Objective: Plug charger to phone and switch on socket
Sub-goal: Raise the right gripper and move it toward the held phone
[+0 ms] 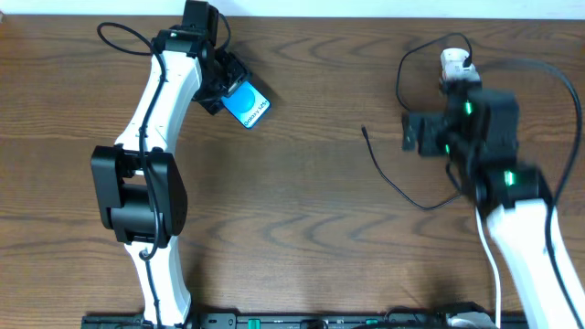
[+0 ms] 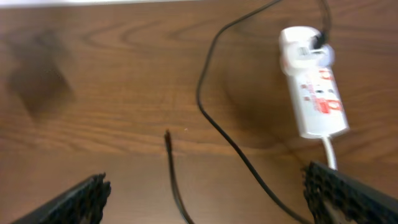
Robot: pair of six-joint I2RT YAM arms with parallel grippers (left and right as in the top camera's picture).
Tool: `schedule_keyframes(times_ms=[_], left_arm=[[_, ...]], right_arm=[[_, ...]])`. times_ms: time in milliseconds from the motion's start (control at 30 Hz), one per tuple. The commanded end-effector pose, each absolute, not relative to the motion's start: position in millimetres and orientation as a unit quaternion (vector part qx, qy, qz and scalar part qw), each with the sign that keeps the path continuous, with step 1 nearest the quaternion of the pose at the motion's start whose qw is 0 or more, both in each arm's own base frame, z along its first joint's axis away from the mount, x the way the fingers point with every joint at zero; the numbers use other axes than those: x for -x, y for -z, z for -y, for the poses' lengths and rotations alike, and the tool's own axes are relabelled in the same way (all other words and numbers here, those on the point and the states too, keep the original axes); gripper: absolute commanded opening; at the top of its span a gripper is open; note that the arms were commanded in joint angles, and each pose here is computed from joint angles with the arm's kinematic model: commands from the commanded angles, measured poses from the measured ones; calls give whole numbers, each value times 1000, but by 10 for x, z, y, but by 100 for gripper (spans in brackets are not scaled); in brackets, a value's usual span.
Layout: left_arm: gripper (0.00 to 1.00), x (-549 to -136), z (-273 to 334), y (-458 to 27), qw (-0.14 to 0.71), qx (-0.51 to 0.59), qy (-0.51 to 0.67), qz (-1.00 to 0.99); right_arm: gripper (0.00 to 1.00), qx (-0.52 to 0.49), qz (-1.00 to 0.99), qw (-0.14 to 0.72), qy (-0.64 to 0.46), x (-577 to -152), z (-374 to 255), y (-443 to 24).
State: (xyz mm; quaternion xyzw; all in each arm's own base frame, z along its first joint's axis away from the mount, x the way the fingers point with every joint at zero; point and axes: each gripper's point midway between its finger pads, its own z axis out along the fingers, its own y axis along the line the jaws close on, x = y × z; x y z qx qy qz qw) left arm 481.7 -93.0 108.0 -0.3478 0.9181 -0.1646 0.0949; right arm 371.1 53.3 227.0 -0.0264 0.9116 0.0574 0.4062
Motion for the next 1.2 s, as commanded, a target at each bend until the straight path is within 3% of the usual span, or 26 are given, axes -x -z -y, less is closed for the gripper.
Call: schedule_keyframes(times_ms=[0,267,400,667,833,1167], left_arm=[[7,-4873,921,-1375,126,345,179,-913],[7,-4873,920,-1375,126,344,179,-913],[7,-4875,920,-1376,125,351,180,-911],[7,-4891,924,-1383,126,361,184,-906],[7,-4914,978,-1409,122,365,201,-901],[7,-4958,1119,-1479,106,388,248,-881]], right_arm=[[99,64,-910,398,-100,-3931,-763,-2444],[99,96,-869,434,-218,-4141,-1182,-2795],[99,34,-863,438,-251,-4234,-1182,-2867],[99,-110,-882,362,-279,-4491,-1091,-2344],[99,-147,-886,308,-314,-4611,-1214,-2065],[96,-189,-887,263,-329,-4654,-1339,-1975]])
